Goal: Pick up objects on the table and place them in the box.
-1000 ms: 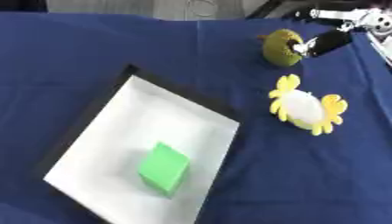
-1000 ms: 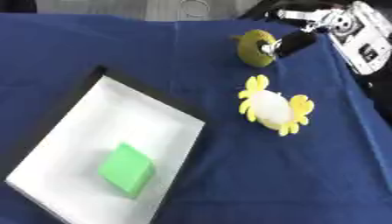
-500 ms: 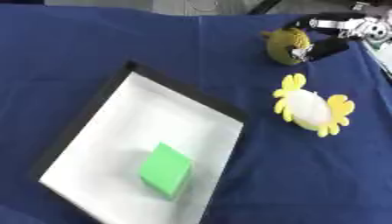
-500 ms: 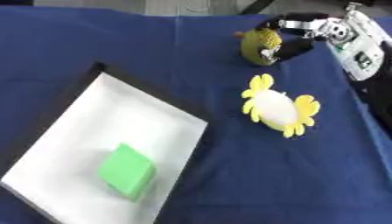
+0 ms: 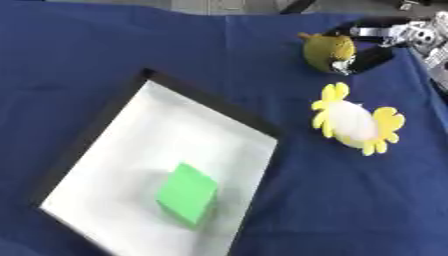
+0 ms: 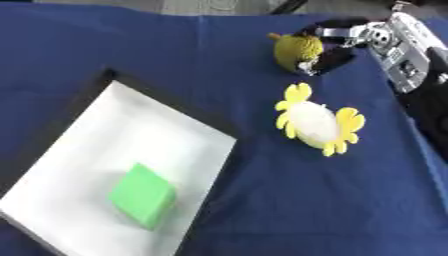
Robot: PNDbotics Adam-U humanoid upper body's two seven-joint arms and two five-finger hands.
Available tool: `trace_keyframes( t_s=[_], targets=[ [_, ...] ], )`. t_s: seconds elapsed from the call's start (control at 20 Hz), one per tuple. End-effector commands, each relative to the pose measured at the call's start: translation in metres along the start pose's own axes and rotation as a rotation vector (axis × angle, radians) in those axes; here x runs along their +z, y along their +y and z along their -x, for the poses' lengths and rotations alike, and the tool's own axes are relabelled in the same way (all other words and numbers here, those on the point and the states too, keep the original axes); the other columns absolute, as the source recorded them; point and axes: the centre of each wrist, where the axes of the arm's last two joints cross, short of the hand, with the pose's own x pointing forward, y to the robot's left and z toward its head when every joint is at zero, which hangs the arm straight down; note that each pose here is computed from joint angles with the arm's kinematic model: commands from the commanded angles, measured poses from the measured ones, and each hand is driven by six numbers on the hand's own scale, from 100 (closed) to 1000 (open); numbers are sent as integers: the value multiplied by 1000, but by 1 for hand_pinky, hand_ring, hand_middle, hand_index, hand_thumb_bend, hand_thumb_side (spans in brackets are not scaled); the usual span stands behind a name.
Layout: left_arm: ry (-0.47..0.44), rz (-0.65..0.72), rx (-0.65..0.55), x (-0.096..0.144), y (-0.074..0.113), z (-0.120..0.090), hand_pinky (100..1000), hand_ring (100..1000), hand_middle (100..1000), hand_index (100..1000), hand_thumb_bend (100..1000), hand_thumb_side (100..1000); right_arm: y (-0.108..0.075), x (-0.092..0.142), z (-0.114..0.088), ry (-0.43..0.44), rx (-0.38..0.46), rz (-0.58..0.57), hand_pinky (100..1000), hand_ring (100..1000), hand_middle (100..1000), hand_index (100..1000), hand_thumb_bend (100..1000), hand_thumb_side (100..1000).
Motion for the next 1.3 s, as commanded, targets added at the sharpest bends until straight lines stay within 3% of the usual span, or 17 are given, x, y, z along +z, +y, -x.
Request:
trace_keyframes(
  t_s=[0.05,0.2,0.4,0.55,0.8,1.0,1.2,1.25,1.3],
  targets=[
    [-37,-6,-10,-6,4,-9,892,819,770,880,274,745,-9,9,8,55,35,54,966,1000,976,990,258,412],
    [-38,-6,-9,-6,4,-9,892,817,767,878,269,750,-9,10,9,81,70,98,955,1000,951,976,338,355],
    [-38,-6,-5,-7,4,-10,892,816,764,877,259,759,-7,9,9,101,88,141,927,976,916,945,350,369],
    [-35,-5,-3,-7,4,-10,892,815,762,875,256,764,-7,10,10,108,62,194,887,929,867,893,304,368],
    [-32,-8,-3,-7,4,-10,890,811,756,871,245,771,-10,12,9,112,21,362,816,802,734,742,153,350],
    [-27,-4,-4,-6,4,-9,889,809,751,867,242,774,-9,12,5,96,25,447,800,783,711,723,100,343],
    [-12,-7,-13,-4,6,-7,889,808,750,867,241,773,-13,13,2,60,22,428,806,793,721,735,100,338],
    [-8,-7,-16,-3,6,-6,889,808,750,867,241,774,-15,14,0,52,21,418,810,797,724,740,100,382],
    [-5,-6,-19,-2,7,-5,889,808,750,867,241,774,-17,15,-1,45,20,408,810,797,725,740,100,341]
  ],
)
